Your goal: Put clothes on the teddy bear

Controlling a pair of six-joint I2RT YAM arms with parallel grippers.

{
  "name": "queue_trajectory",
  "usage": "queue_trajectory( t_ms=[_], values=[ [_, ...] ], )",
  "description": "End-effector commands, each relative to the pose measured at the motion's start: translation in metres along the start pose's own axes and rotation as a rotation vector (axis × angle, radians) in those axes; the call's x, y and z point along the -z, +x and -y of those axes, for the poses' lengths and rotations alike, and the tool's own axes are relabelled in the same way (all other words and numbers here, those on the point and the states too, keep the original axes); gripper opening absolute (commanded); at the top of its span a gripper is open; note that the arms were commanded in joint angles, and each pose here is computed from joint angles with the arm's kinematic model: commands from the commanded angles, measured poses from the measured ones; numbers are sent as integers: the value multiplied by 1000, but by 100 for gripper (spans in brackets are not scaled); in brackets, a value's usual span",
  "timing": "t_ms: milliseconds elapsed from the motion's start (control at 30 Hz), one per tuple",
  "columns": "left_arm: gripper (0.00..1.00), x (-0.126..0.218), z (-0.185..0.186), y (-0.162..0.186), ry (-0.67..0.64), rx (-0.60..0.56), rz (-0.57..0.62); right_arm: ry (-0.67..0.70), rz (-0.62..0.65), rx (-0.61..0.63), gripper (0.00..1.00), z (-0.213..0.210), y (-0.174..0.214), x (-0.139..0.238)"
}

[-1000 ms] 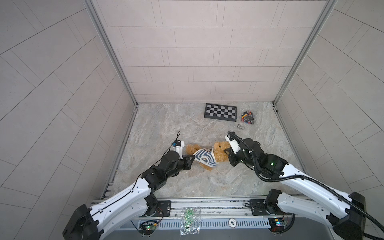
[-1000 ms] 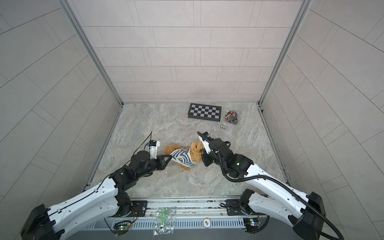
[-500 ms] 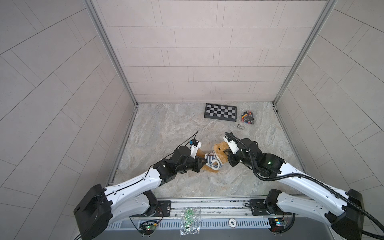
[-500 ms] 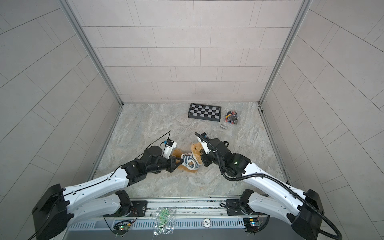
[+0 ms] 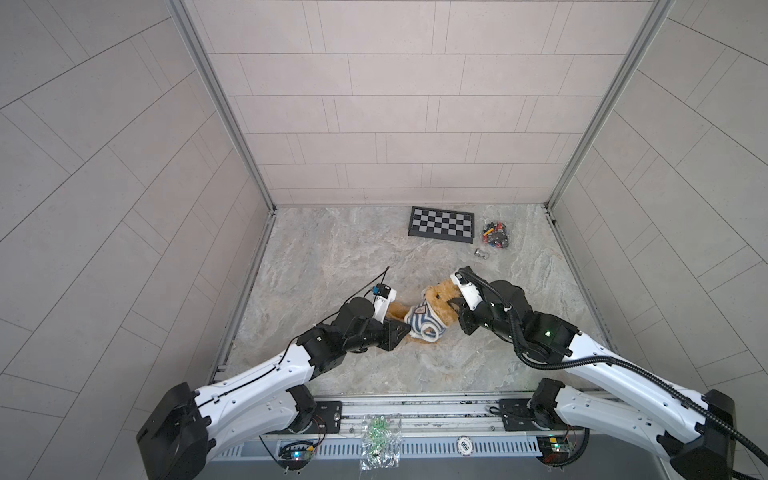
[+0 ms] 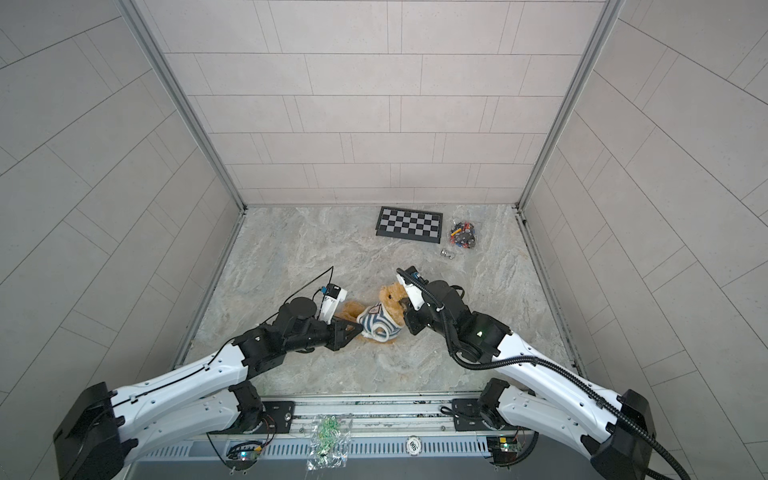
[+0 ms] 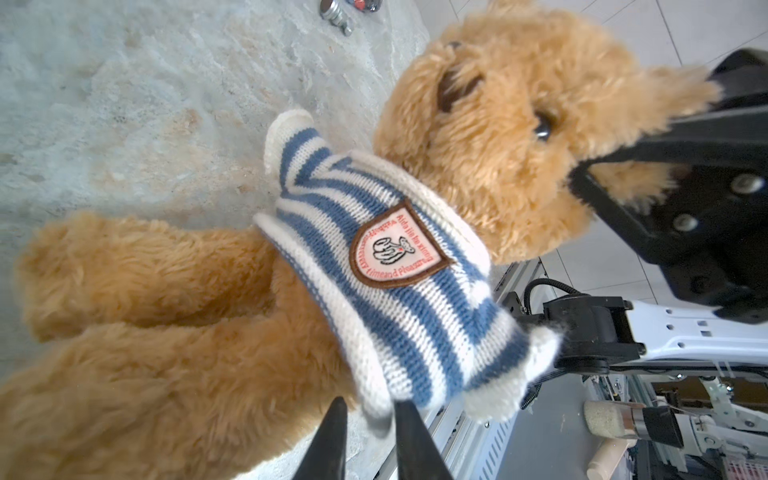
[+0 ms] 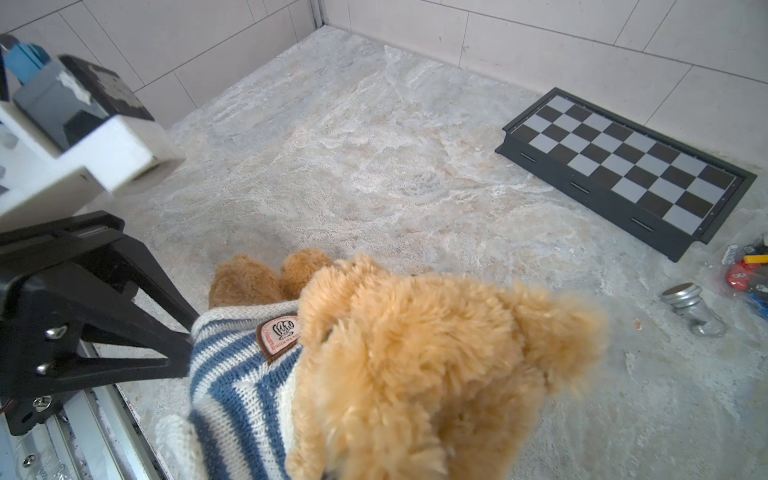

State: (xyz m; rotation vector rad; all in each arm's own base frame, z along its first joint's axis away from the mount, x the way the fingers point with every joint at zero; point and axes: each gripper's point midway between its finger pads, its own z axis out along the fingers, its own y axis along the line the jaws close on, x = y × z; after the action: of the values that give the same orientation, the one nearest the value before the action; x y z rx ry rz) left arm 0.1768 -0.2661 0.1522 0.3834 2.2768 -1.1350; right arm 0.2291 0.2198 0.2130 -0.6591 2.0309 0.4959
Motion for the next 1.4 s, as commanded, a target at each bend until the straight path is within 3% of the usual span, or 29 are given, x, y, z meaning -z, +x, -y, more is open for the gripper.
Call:
queue_trajectory(
  t_ms=[0,200,467,933,1167,1367],
  values=[
    [35,10,11,-14,22,-6,43,-70,137,58,0,-16,-31,12],
    [47,17,7,-29,7,53,81,-124,244,123,0,-26,-43,26],
    [49,12,8,-26,47,83,77,-147,297,150,0,-31,-51,27],
    [25,4,33,-22,170,107,74,-119,329,150,0,-26,-53,31],
    [0,7,34,-22,173,110,82,-80,348,144,0,-19,-56,37],
    [0,10,20,-18,121,120,93,-58,358,144,0,-15,-57,43]
  ],
)
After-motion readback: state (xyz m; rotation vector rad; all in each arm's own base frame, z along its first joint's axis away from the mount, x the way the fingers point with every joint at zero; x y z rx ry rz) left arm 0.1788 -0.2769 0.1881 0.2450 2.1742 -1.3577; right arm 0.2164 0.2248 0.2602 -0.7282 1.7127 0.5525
